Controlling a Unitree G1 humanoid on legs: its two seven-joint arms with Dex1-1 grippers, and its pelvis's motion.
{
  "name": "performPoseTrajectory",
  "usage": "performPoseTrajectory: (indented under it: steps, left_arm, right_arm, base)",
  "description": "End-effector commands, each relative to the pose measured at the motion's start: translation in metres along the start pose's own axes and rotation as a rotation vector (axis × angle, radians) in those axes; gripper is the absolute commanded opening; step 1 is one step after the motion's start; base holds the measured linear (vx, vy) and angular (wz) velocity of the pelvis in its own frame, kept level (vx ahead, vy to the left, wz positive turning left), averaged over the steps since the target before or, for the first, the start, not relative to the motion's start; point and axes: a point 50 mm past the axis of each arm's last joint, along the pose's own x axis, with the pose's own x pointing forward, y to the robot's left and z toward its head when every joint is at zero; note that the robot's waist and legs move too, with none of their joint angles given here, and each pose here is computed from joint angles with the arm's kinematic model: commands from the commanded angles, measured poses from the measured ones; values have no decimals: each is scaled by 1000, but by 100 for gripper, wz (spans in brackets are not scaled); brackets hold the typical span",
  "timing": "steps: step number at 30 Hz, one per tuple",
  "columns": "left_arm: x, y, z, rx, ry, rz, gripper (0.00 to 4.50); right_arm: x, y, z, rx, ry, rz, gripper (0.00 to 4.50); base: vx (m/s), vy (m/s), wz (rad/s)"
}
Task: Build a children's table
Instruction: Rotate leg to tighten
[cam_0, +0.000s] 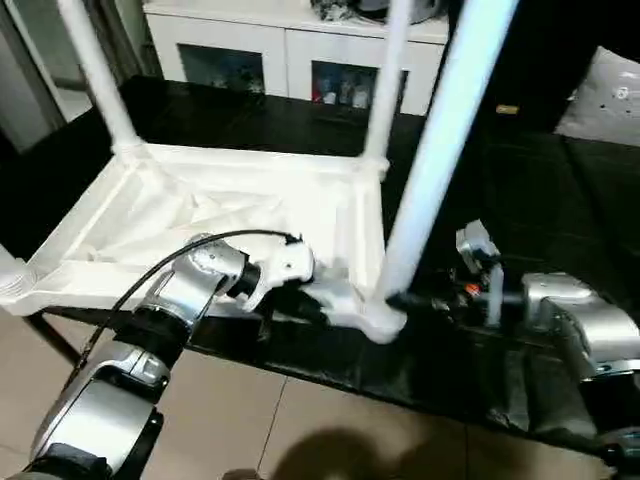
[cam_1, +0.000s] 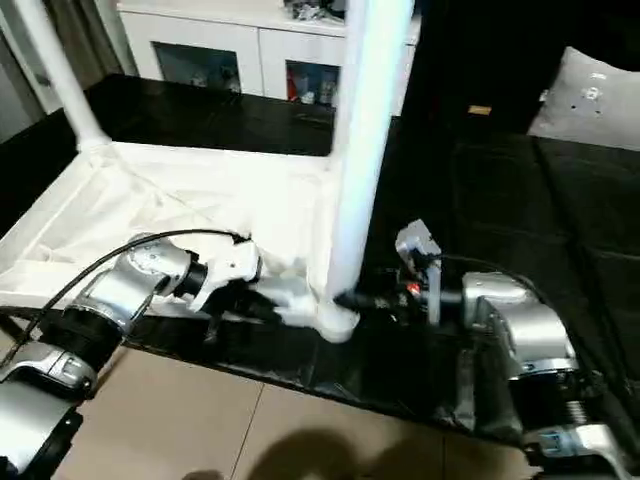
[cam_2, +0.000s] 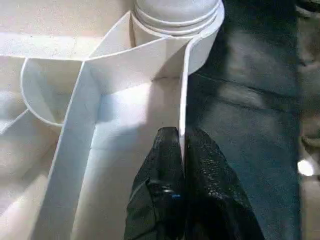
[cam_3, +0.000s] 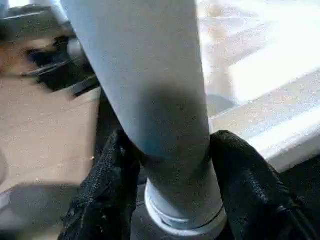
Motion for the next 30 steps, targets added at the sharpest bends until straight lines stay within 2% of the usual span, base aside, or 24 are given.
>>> performPoseTrajectory:
  steps: [1,3,7,9,11,12,13,15,19,22,23,24,30]
  left_arm:
    - [17,2,13,-34,-53,50,0]
    - [30,7,21,-110,-72,172,0]
    - [42,8,29,-154,-87,249,0]
    - [54,8,37,-195,-115,326,0]
    - [56,8,38,-202,-121,340,0]
    - [58,7,40,-204,-123,349,0]
    - [58,7,40,-202,-123,350,0]
    - [60,5,40,-182,-120,347,0]
    - [57,4,37,-142,-121,332,0]
    - [52,4,33,-125,-115,325,0]
    - [47,3,27,-95,-102,293,0]
    - [44,2,25,-73,-97,270,0]
    - [27,-4,12,9,-58,144,0]
  right_arm:
    - [18,-3,1,20,11,-88,195]
    - [31,-17,-1,68,30,-332,191]
    - [38,-27,1,159,9,-508,188]
    - [44,-31,6,130,-33,-584,188]
    - [46,-31,8,112,-58,-584,188]
    - [48,-30,10,107,-88,-569,242]
    - [49,-29,10,111,-92,-563,256]
    - [53,-25,11,120,-109,-531,258]
    - [50,-22,10,89,-116,-492,297]
    - [44,-21,8,54,-110,-468,311]
    - [36,-22,5,3,-97,-444,335]
    - [32,-23,5,-17,-94,-430,335]
    - [9,-24,4,-101,-45,-349,387]
  base:
    - [0,0,0]
    - [0,0,0]
    - [0,0,0]
    - [0,0,0]
    - [0,0,0]
    - [0,0,0]
    - [0,0,0]
    - [0,0,0]
    - [0,0,0]
    - [0,0,0]
    - [0,0,0]
    - [0,0,0]
    - [0,0,0]
